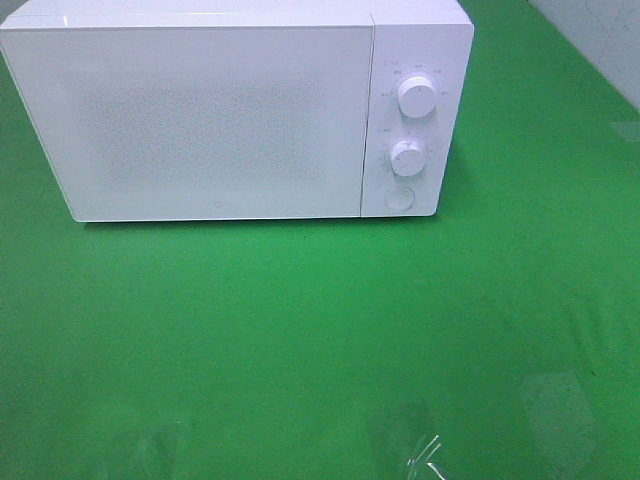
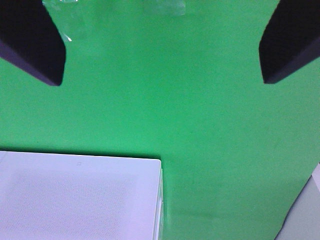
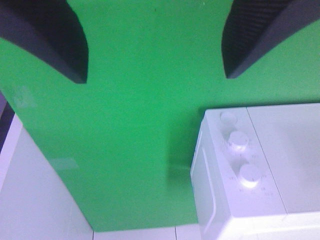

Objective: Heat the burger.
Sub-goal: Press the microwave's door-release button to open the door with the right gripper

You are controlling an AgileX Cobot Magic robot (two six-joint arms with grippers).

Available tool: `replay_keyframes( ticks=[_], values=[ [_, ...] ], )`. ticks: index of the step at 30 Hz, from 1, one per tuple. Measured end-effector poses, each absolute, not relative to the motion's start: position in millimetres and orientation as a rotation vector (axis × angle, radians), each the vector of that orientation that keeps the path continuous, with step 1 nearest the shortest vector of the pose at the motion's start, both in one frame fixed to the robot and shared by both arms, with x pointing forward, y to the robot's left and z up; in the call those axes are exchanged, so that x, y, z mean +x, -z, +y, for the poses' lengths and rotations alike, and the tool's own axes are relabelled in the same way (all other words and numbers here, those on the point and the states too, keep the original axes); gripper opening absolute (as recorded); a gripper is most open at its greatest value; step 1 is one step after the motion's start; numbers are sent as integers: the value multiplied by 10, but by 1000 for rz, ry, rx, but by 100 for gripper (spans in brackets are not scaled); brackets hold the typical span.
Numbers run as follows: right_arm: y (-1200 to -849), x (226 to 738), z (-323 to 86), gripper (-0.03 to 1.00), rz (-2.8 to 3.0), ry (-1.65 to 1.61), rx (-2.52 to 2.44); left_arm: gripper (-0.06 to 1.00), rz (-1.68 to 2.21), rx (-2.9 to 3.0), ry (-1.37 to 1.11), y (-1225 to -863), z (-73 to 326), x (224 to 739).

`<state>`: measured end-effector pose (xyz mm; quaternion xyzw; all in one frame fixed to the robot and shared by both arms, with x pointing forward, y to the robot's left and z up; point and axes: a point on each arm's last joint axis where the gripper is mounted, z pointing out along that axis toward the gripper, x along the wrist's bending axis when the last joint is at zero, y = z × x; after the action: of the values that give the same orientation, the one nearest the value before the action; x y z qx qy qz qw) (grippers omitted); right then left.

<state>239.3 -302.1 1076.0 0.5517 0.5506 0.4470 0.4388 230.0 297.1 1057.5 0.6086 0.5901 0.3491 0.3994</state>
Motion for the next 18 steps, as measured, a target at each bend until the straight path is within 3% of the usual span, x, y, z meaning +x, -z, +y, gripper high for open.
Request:
replay_keyframes(
  ticks=[18],
  values=[
    [-10817, 3212, -2969, 75, 1423, -1083, 1386, 97, 1493, 1540, -883, -10575, 2971, 2300]
  ],
)
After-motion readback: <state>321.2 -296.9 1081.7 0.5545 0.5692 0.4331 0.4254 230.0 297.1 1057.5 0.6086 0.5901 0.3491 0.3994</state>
